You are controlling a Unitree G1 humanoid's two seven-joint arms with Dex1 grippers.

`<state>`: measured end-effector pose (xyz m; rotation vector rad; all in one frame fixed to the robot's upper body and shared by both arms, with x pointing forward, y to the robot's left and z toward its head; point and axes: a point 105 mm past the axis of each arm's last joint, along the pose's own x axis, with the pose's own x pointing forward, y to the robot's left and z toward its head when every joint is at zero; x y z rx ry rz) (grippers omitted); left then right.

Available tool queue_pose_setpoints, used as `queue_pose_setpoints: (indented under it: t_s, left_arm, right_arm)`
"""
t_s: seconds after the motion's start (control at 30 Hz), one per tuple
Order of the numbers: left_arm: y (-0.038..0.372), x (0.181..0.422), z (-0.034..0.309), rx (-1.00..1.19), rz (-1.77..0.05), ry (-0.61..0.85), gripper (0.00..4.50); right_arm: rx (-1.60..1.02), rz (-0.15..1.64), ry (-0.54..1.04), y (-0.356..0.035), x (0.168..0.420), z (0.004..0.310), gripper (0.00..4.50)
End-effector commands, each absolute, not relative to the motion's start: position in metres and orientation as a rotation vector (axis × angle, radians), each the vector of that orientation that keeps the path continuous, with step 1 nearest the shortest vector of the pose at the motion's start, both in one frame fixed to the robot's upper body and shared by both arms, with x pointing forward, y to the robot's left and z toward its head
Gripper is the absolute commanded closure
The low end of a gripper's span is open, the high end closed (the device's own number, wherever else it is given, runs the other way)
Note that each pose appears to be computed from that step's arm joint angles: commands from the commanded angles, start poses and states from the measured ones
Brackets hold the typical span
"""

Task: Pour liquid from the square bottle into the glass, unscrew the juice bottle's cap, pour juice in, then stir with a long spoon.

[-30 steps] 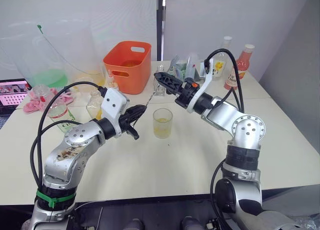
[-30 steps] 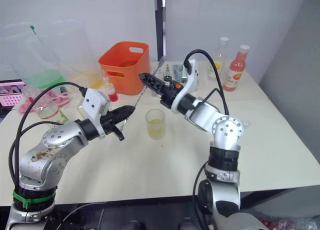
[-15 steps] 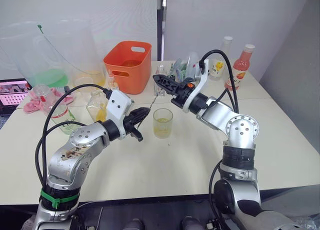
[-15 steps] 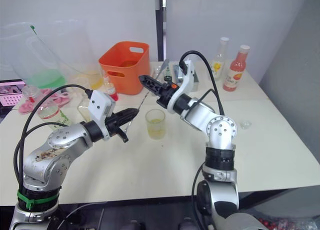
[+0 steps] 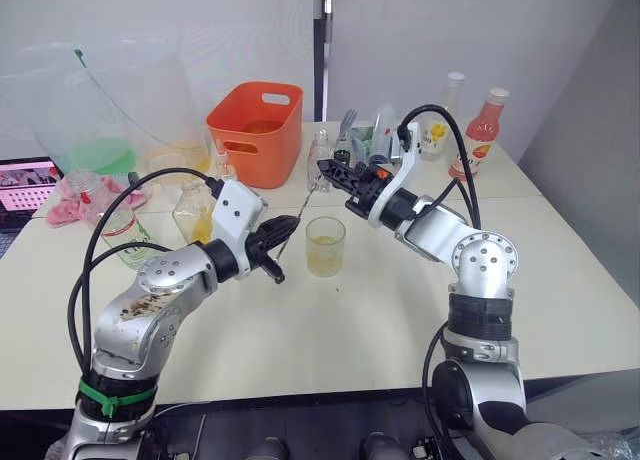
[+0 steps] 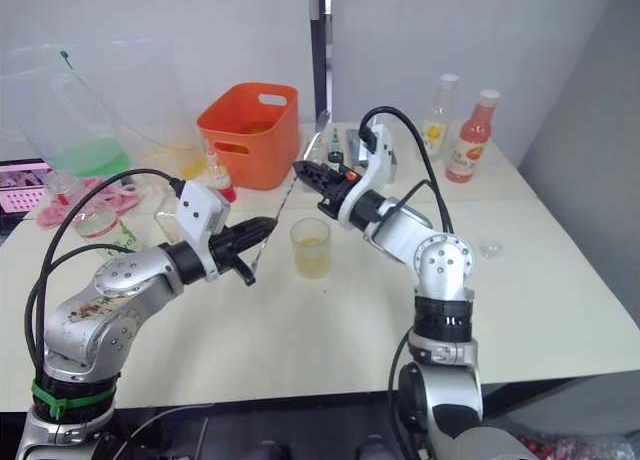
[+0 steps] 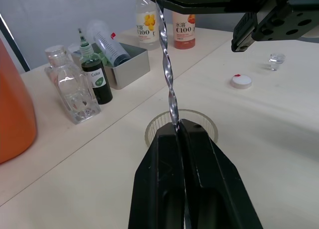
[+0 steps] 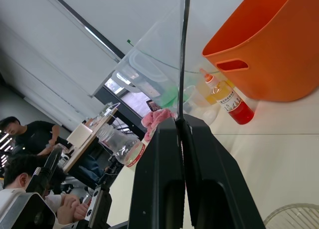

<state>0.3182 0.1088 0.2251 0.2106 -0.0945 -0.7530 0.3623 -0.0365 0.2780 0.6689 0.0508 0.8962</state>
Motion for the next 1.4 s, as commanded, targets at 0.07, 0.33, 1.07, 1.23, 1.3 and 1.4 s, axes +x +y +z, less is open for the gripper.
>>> queue_pose_setpoints:
  t_s: [0.07,0.33,1.07,1.23,1.3,1.4]
  left_arm:
    - [0.109,0.310,0.240,0.233,-0.782,-0.157,4.50]
    - [0.141,0.302,0.257,0.200,-0.783,-0.208,2.27]
    - [0.204,0.268,0.205,0.057,-0.808,-0.017,0.03]
    - [0.205,0.269,0.202,0.068,-0.802,-0.010,0.03]
    - [0.204,0.269,0.202,0.074,-0.798,-0.010,0.03]
    - [0.204,0.271,0.201,0.086,-0.793,-0.005,0.03]
  right_arm:
    - [0.630,0.888,-0.022,-0.044,0.361,0.290,4.47]
    - [0.623,0.914,-0.148,-0.063,0.359,0.321,4.50]
    - [0.142,1.005,-0.271,-0.064,0.368,0.342,4.50]
    - [0.064,0.998,-0.231,-0.057,0.367,0.320,4.50]
    - [0.023,0.998,-0.224,-0.055,0.366,0.312,4.50]
    - [0.003,1.003,-0.224,-0.053,0.365,0.308,4.50]
